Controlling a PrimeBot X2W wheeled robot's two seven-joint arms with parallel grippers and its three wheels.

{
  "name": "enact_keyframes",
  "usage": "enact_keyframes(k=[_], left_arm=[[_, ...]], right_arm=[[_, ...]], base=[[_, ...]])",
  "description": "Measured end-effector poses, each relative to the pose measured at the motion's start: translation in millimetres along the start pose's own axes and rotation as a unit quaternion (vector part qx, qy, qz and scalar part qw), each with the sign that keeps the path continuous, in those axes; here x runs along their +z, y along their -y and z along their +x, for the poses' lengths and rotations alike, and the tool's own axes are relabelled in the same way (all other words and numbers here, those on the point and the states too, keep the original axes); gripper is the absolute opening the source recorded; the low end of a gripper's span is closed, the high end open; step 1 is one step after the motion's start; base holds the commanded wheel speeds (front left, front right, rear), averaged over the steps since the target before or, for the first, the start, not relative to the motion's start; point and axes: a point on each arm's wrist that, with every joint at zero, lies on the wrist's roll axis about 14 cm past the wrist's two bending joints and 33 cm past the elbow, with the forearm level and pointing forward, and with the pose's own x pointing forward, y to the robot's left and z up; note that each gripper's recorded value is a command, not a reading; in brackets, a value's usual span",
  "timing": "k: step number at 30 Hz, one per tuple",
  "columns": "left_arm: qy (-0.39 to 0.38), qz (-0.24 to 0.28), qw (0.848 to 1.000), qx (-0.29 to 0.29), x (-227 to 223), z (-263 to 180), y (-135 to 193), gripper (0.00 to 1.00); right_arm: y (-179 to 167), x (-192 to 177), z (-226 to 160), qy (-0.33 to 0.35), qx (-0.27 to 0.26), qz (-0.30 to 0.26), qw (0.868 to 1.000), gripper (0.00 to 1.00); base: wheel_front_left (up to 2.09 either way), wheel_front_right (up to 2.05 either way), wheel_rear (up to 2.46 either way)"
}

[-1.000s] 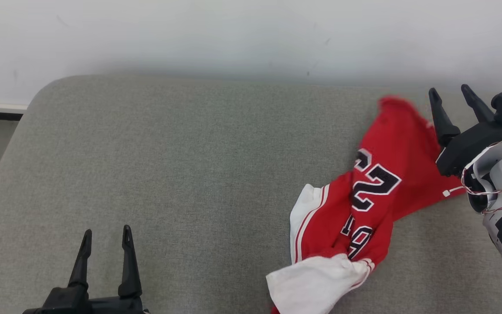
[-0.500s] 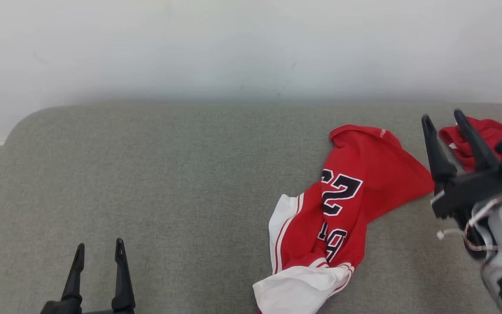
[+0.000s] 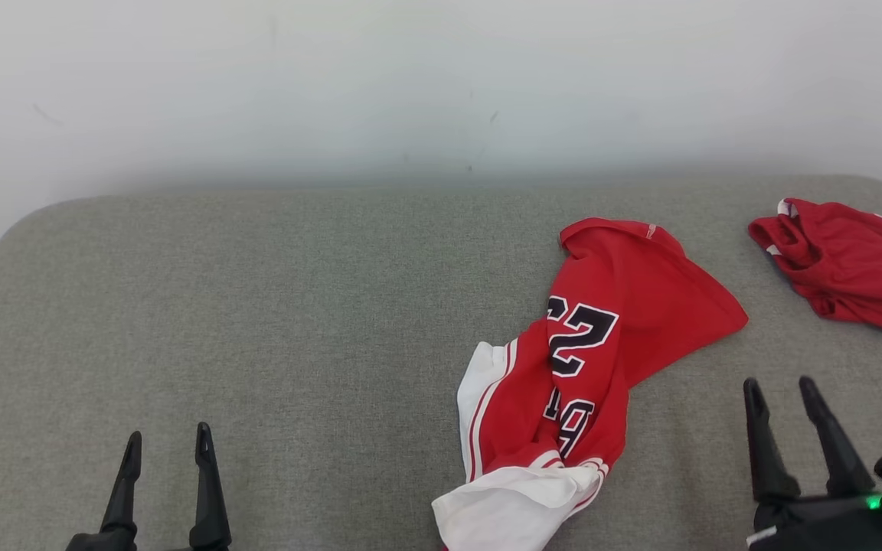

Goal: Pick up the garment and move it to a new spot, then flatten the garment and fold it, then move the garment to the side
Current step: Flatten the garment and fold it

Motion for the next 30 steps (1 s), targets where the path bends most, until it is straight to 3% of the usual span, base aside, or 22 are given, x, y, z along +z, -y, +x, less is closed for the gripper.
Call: enact_keyframes(k=[10, 20, 30], left_arm=[[-0.009, 0.000, 1.000, -0.027, -7, 10, 14, 1.00], [-0.018, -0.008, 0.990, -0.139, -16, 45, 82, 1.00], [-0.087, 0.001, 0.963, -0.254, -57, 61, 157, 1.00]], right_arm=[[-5, 1, -19, -0.007, -0.020, 0.002, 1.000, 1.00], [4, -4, -23, -0.013, -0.041, 0.007, 0.999, 1.00], [22, -17, -32, -0.034, -0.077, 0.012, 0.996, 1.00]], base=[[0.00, 0.00, 0.00], [0.00, 0.00, 0.00], [0.00, 0.00, 0.00]])
